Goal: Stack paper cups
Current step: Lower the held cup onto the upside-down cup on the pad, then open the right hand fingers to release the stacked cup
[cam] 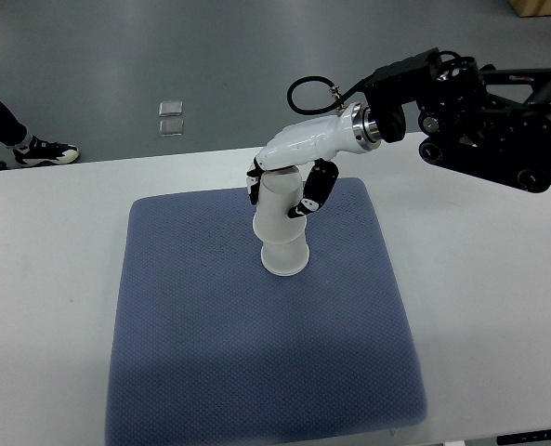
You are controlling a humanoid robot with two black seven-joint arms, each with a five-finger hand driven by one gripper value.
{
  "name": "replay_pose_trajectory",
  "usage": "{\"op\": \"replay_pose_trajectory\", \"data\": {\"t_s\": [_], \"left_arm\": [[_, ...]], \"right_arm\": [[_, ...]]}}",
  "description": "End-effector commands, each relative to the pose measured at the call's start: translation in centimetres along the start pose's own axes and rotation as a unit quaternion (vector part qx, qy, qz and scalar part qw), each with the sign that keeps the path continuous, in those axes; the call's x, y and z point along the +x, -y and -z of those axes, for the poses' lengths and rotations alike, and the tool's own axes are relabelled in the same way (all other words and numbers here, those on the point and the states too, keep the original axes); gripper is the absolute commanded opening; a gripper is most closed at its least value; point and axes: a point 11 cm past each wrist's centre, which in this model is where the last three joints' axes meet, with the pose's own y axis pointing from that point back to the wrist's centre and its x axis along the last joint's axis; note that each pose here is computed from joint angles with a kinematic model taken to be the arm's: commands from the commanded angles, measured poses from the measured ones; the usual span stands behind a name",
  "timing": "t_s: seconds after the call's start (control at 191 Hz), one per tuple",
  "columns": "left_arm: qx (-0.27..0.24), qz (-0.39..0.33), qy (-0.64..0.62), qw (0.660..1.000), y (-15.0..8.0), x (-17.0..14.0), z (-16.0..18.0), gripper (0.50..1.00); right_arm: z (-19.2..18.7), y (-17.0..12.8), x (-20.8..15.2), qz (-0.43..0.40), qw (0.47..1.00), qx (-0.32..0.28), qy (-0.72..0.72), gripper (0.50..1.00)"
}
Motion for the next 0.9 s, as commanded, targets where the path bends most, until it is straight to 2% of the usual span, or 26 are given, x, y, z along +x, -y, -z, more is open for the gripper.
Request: {"op": "replay_pose_trajectory", "data": {"t_s": [0.0, 0.016, 0.141, 0.591, 0.743, 0.895], "left_arm": [[0.001, 0.000, 0.000, 1.000, 0.0, 0.0, 0.1, 1.000], [0.001, 0.000, 0.000, 1.000, 0.0, 0.0, 0.1, 1.000], [0.000, 0.000, 0.000, 1.000, 0.0, 0.0, 0.0, 1.000], [0.001, 0.000, 0.000, 1.000, 0.0, 0.0, 0.1, 1.000], [0.001, 0.000, 0.000, 1.000, 0.0, 0.0, 0.1, 1.000], [0.001, 0.000, 0.000, 1.000, 0.0, 0.0, 0.1, 1.000]], "right_arm": [[-0.4, 0.1, -0.5, -0.005, 1.000, -0.002, 0.013, 0.879], [-0.4, 0.1, -0.5, -0.007, 1.000, -0.002, 0.015, 0.901], [-0.5, 0.1, -0.5, -0.010, 1.000, -0.001, 0.021, 0.913], [-0.9, -0.3, -0.4, -0.016, 0.999, -0.004, 0.027, 0.913], [-0.7, -1.0, 1.4, -0.044, 0.999, 0.000, 0.032, 0.913], [-2.0, -2.9, 5.3, -0.117, 0.992, -0.010, 0.050, 0.913]]}}
